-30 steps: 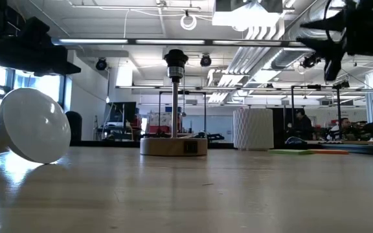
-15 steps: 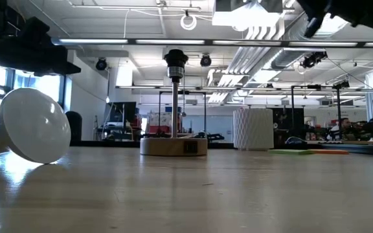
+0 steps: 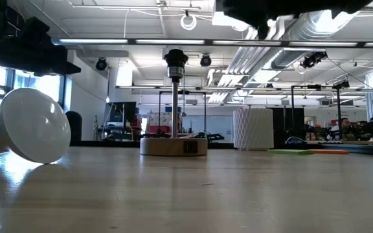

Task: Screw lightbulb
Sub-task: Insert the white lightbulb into the brown lamp

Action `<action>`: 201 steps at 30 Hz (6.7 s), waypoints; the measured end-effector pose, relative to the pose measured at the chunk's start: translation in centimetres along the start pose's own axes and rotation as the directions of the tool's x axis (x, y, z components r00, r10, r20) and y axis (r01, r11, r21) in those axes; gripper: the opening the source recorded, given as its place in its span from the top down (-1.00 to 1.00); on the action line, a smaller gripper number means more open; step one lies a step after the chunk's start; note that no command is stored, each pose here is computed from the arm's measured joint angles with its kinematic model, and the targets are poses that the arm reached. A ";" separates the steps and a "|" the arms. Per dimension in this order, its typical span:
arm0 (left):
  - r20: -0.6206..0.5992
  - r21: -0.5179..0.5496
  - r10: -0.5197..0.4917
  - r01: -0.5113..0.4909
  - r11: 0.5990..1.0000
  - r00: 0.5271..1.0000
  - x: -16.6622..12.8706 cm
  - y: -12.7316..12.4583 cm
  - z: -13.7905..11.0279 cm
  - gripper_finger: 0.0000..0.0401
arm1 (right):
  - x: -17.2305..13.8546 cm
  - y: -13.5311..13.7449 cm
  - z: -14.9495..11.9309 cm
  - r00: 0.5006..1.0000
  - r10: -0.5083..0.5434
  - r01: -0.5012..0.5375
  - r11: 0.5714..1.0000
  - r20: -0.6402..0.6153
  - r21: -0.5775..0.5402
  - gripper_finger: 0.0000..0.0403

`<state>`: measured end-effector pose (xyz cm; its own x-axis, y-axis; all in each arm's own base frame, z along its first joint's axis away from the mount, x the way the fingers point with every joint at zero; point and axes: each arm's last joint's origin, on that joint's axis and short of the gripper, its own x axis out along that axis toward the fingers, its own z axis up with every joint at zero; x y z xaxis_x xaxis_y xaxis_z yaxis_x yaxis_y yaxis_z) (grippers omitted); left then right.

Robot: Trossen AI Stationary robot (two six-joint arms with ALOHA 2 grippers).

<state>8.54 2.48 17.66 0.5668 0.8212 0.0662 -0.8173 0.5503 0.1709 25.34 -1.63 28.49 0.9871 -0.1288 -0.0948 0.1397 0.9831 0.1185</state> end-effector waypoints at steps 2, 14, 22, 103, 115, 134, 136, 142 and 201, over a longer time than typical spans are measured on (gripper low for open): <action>0.000 0.000 0.000 0.000 1.000 1.000 0.0 0.0 0.0 0.99 | 1.5 -0.8 -1.0 0.994 0.064 -0.064 0.998 -0.088 0.004 0.39; 0.000 -0.060 0.000 0.000 0.998 1.000 0.0 0.0 0.0 0.99 | 8.5 -4.8 -9.7 0.944 0.244 -0.206 0.962 -0.221 0.181 0.38; 0.000 -0.213 0.000 0.000 0.977 1.000 0.0 0.0 0.0 0.99 | 9.3 -5.6 -11.7 0.953 0.153 -0.103 0.975 -0.260 0.197 0.38; 0.002 -0.479 -0.005 0.005 0.878 1.000 0.0 0.0 0.0 0.99 | 2.1 3.9 -9.4 0.891 -0.440 0.438 0.898 -0.111 -0.038 0.32; 0.001 -0.478 -0.005 0.005 0.878 1.000 0.0 0.0 0.0 0.99 | 3.1 3.8 -10.2 0.911 -0.392 0.404 0.911 -0.128 0.081 0.17; 0.001 -0.478 -0.004 0.004 0.878 1.000 0.0 0.0 0.0 0.99 | 1.6 5.3 -7.5 0.930 -0.358 0.350 0.932 -0.088 -0.097 0.05; 0.001 -0.478 -0.004 0.004 0.878 1.000 0.0 0.0 0.0 0.99 | 1.3 5.7 -6.9 0.921 -0.385 0.376 0.919 -0.064 -0.119 0.05; 0.001 -0.478 -0.004 0.004 0.878 1.000 0.0 0.0 0.0 0.99 | 1.1 6.4 -5.8 0.917 -0.398 0.391 0.909 -0.025 -0.142 0.04; 0.001 -0.478 -0.004 0.004 0.878 1.000 0.0 0.0 0.0 0.99 | 3.5 3.9 -8.6 0.950 -0.217 0.194 0.974 -0.227 -0.118 -0.19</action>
<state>8.55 2.47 17.66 0.5702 0.8188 0.0666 -0.7653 0.5589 -0.3193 28.72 2.88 20.16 0.8894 -0.3061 -0.3397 0.3187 0.9476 -0.0193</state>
